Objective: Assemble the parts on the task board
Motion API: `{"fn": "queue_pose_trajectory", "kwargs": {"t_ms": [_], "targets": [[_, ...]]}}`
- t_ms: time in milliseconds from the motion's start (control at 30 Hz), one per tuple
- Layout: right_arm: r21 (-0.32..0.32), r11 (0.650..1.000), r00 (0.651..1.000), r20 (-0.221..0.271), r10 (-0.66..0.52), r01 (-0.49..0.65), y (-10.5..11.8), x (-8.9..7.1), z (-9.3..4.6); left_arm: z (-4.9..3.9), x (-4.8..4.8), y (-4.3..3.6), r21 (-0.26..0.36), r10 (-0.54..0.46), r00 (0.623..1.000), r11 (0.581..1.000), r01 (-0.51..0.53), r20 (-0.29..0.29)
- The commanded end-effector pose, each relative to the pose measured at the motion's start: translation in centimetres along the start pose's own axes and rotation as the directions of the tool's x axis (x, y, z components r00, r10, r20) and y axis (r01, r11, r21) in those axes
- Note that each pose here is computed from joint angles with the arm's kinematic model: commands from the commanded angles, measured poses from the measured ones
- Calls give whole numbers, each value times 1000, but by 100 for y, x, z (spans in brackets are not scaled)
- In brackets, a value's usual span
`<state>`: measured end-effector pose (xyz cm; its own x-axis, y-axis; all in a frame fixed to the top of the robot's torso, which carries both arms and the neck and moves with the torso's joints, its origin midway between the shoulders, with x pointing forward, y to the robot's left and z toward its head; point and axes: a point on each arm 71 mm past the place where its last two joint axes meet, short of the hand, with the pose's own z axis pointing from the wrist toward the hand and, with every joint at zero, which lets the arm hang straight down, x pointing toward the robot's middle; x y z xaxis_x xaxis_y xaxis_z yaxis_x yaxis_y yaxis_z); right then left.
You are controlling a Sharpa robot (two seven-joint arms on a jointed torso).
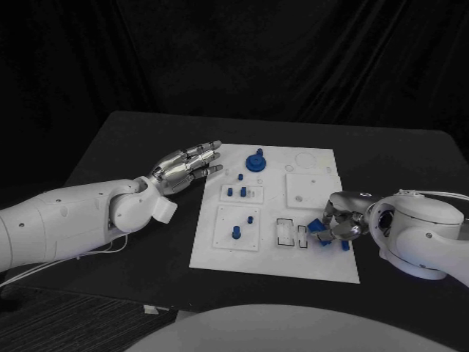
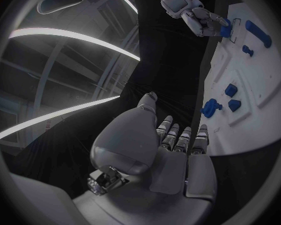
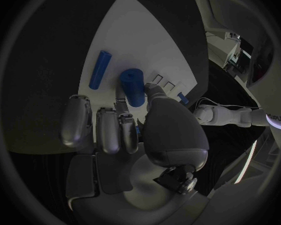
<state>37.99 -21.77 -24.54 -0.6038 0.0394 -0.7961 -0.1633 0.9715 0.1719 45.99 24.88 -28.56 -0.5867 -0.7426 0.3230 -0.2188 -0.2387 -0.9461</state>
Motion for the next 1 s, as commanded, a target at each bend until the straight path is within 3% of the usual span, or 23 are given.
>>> {"fn": "queue_pose_trajectory", "kwargs": {"t_ms": [33, 267, 533, 733, 1000], "targets": [[21, 973, 972, -38, 231, -230, -22, 34, -20, 4, 16, 1, 9, -14, 1000, 1000, 14, -12], [83, 885, 877, -119, 465, -458, -71, 48, -45, 9, 19, 7, 7, -15, 1000, 1000, 15, -14], [151, 789, 764, -197, 614, -595, -59, 83, -38, 13, 23, 10, 6, -15, 1000, 1000, 15, -14], [162, 767, 734, -224, 641, -621, 15, 95, 8, 16, 26, 12, 5, -16, 1000, 1000, 16, -15], [153, 772, 734, -242, 635, -617, 112, 101, 88, 17, 30, 12, 6, -17, 1000, 1000, 17, -17]]}}
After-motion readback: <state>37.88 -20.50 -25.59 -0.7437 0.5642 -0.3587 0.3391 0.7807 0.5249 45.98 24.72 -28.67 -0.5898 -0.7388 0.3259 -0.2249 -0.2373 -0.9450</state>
